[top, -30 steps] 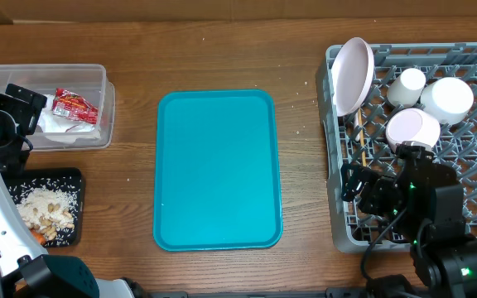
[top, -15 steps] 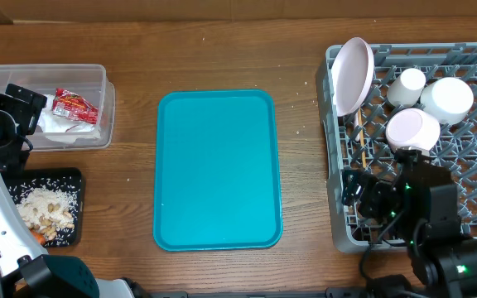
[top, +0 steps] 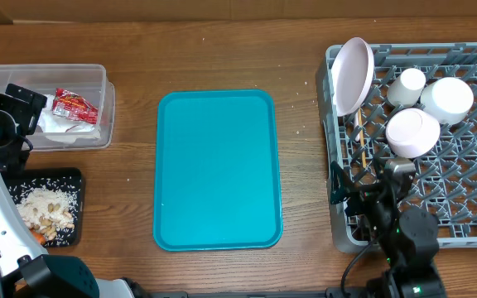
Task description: Sort waste into correct bins and load items into the dishwasher
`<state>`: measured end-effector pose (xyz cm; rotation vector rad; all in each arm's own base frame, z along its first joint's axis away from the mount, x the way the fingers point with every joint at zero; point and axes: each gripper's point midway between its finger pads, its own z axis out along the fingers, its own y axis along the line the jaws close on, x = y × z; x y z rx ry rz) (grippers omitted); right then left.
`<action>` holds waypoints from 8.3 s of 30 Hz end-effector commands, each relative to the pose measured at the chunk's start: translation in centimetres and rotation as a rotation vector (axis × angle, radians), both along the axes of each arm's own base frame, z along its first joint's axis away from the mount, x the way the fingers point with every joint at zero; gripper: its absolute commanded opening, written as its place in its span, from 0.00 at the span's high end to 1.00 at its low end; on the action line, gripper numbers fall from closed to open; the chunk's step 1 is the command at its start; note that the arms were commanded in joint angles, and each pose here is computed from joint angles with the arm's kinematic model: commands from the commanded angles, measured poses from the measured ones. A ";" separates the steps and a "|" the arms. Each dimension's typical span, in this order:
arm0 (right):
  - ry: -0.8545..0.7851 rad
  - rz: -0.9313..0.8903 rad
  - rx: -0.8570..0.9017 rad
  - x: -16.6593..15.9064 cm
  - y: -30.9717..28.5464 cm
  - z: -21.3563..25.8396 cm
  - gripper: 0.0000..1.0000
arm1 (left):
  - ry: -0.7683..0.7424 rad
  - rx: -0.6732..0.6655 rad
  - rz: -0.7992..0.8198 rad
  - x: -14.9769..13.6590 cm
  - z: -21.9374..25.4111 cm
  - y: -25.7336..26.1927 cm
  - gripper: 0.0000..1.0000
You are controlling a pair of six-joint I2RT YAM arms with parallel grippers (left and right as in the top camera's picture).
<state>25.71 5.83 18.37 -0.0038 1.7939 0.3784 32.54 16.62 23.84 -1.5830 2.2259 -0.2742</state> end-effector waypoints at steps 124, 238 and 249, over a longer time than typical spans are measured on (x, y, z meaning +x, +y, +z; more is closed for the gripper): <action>-0.221 -0.158 -0.180 -1.1 -4.4 -1.3 0.00 | -0.729 0.816 -0.798 -5.9 -13.1 -15.5 0.00; -0.221 -0.158 -0.180 -1.1 -4.4 -1.3 0.00 | -0.935 0.985 -0.874 -8.0 -8.2 -19.0 0.00; -0.221 -0.158 -0.180 -1.1 -4.4 -1.3 0.00 | -0.935 0.984 -0.874 -8.0 -8.2 -19.0 0.00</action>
